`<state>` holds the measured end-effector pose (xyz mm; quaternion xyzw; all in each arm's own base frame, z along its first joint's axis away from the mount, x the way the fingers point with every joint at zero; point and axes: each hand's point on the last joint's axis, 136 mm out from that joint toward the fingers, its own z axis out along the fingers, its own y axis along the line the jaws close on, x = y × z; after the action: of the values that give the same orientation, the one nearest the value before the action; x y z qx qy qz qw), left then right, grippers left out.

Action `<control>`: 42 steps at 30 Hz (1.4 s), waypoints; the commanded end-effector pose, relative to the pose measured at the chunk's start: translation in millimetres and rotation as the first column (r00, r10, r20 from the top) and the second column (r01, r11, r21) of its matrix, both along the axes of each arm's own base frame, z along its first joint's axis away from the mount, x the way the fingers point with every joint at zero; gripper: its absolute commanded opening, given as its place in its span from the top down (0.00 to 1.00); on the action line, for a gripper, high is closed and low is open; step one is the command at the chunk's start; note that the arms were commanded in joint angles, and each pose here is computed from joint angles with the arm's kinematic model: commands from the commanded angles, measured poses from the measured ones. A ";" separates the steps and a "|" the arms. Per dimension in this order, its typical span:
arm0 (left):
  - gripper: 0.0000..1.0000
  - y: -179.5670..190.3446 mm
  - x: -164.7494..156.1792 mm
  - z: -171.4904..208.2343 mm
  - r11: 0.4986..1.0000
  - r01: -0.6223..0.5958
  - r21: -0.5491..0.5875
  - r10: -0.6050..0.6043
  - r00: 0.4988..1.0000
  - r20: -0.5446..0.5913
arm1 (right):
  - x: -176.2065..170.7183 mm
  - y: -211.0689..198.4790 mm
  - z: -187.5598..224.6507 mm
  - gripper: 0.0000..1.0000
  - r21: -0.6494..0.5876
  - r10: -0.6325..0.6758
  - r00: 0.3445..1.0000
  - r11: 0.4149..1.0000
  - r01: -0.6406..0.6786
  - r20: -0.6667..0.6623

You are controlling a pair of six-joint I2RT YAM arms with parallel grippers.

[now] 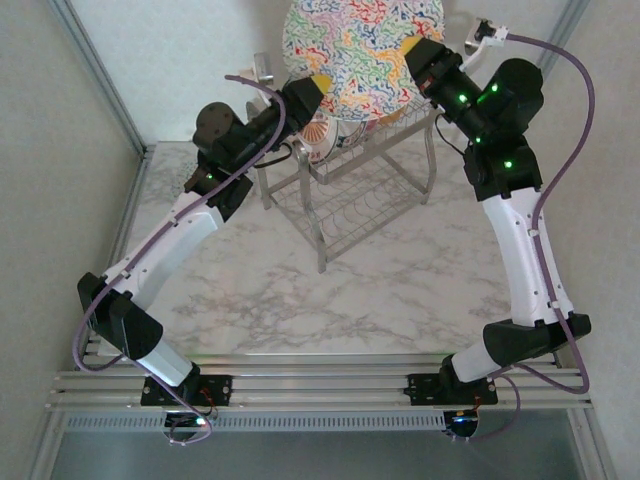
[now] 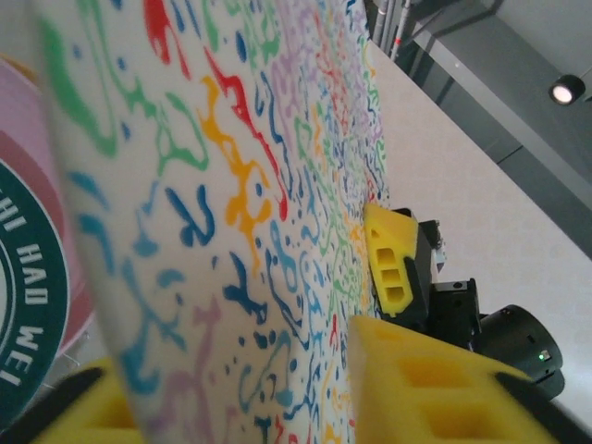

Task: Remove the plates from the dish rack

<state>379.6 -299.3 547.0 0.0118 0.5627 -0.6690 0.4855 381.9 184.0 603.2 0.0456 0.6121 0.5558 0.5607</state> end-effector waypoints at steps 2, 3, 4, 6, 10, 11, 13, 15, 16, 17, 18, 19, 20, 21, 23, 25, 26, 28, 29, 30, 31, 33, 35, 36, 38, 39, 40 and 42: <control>0.88 1.1 -10.0 21.4 0.999 0.011 -0.036 -0.009 0.999 0.048 | -20.6 5.7 27.6 1.00 0.024 0.058 0.995 0.998 -0.060 0.079; 0.94 0.8 -10.1 21.1 0.999 0.014 -0.038 -0.012 0.999 0.044 | -21.3 6.8 27.6 1.00 0.022 0.064 0.995 0.998 -0.066 0.078; 0.98 0.6 -10.2 21.7 0.999 0.017 -0.043 -0.015 0.999 0.042 | -21.0 8.2 26.2 1.00 0.016 0.068 0.995 0.997 -0.069 0.074; 1.00 0.8 -10.4 22.5 0.998 0.021 -0.051 -0.019 0.999 0.039 | -22.0 9.9 24.9 1.00 0.002 0.074 0.995 0.997 -0.074 0.074; 1.00 5.2 -13.2 31.0 0.996 0.026 -0.085 -0.021 0.998 0.056 | -23.0 11.2 20.8 0.89 -0.041 0.067 0.995 0.997 -0.064 0.076; 1.00 7.6 -15.1 35.5 0.994 0.030 -0.100 -0.023 0.998 0.066 | -23.9 10.5 20.7 0.81 -0.050 0.062 0.995 0.997 -0.058 0.080; 1.00 13.9 -17.0 43.8 0.990 0.038 -0.136 -0.028 0.997 0.078 | -25.2 9.7 20.7 0.64 -0.063 0.055 0.995 0.997 -0.049 0.088; 1.00 21.6 -18.8 52.3 0.983 0.050 -0.174 -0.034 0.995 0.093 | -26.0 8.4 20.3 0.48 -0.081 0.041 0.994 0.996 -0.033 0.098; 1.00 27.0 -18.9 56.5 0.979 0.052 -0.195 -0.033 0.994 0.100 | -27.0 7.9 19.7 0.42 -0.093 0.035 0.994 0.995 -0.025 0.101; 1.00 32.7 -19.4 61.0 0.975 0.054 -0.216 -0.031 0.994 0.106 | -28.1 6.9 19.4 0.37 -0.106 0.024 0.994 0.994 -0.012 0.107; 1.00 38.4 -19.6 65.1 0.971 0.053 -0.235 -0.027 0.993 0.112 | -29.7 5.8 20.0 0.35 -0.116 0.016 0.993 0.993 -0.002 0.115; 1.00 45.4 -19.6 69.6 0.966 0.051 -0.255 -0.021 0.993 0.118 | -30.6 6.2 18.9 0.33 -0.128 0.011 0.992 0.992 0.004 0.122; 1.00 52.4 -19.1 73.3 0.961 0.047 -0.272 -0.014 0.992 0.123 | -33.4 5.7 20.1 0.32 -0.139 0.005 0.990 0.990 0.014 0.138; 1.00 58.7 -19.1 76.8 0.958 0.044 -0.284 -0.007 0.992 0.128 | -36.1 6.6 20.5 0.31 -0.151 0.003 0.988 0.988 0.020 0.153; 1.00 75.6 -16.1 81.8 0.950 0.024 -0.313 0.018 0.992 0.128 | -44.6 9.8 23.6 0.29 -0.186 -0.002 0.978 0.982 0.042 0.210; 1.00 94.5 -12.7 84.3 0.940 -0.007 -0.341 0.050 0.992 0.118 | -53.4 15.1 23.7 0.29 -0.234 -0.003 0.964 0.970 0.068 0.265; 1.00 104.8 -10.7 84.4 0.934 -0.026 -0.355 0.069 0.992 0.110 | -59.2 19.9 23.5 0.29 -0.264 0.001 0.954 0.961 0.082 0.300; 1.00 126.8 -6.3 82.3 0.925 -0.074 -0.374 0.117 0.989 0.095 | -69.7 31.0 19.1 0.28 -0.335 0.013 0.932 0.935 0.118 0.363; 1.00 139.8 -4.2 80.6 0.918 -0.106 -0.382 0.149 0.985 0.084 | -75.8 36.6 17.0 0.28 -0.368 0.018 0.919 0.919 0.139 0.395; 1.00 149.6 -1.7 77.4 0.913 -0.134 -0.386 0.175 0.982 0.072 | -79.9 41.9 13.7 0.28 -0.394 0.026 0.909 0.906 0.155 0.417; 1.00 160.9 0.0 74.5 0.905 -0.162 -0.393 0.200 0.978 0.060 | -84.7 47.7 10.0 0.28 -0.423 0.035 0.895 0.889 0.175 0.444; 1.00 182.0 5.4 63.9 0.889 -0.219 -0.402 0.249 0.968 0.022 | -91.4 58.4 2.8 0.28 -0.465 0.053 0.878 0.863 0.200 0.476; 1.00 203.6 7.7 51.4 0.866 -0.278 -0.415 0.300 0.954 -0.013 | -97.9 69.1 -3.8 0.28 -0.503 0.070 0.862 0.834 0.226 0.503; 1.00 214.8 8.9 43.6 0.853 -0.314 -0.417 0.331 0.943 -0.034 | -103.0 76.4 -6.5 0.28 -0.522 0.085 0.850 0.820 0.236 0.520; 1.00 234.0 9.9 28.2 0.828 -0.382 -0.409 0.389 0.919 -0.071 | -108.5 87.3 -13.9 0.28 -0.560 0.110 0.838 0.789 0.254 0.535; 1.00 241.7 10.1 18.7 0.817 -0.416 -0.399 0.415 0.905 -0.093 | -114.5 97.4 -19.2 0.28 -0.583 0.136 0.832 0.773 0.252 0.538; 1.00 248.8 10.6 9.1 0.807 -0.446 -0.386 0.439 0.891 -0.112 | -117.4 103.6 -23.4 0.28 -0.603 0.148 0.827 0.753 0.261 0.543; 1.00 260.9 12.1 -12.4 0.786 -0.506 -0.354 0.479 0.862 -0.167 | -122.4 115.0 -33.3 0.27 -0.641 0.171 0.825 0.719 0.270 0.539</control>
<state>417.9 -53.7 516.9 -0.2605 0.4531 -0.6221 0.5830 258.2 294.0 580.5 -0.2876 0.5786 0.3299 0.6882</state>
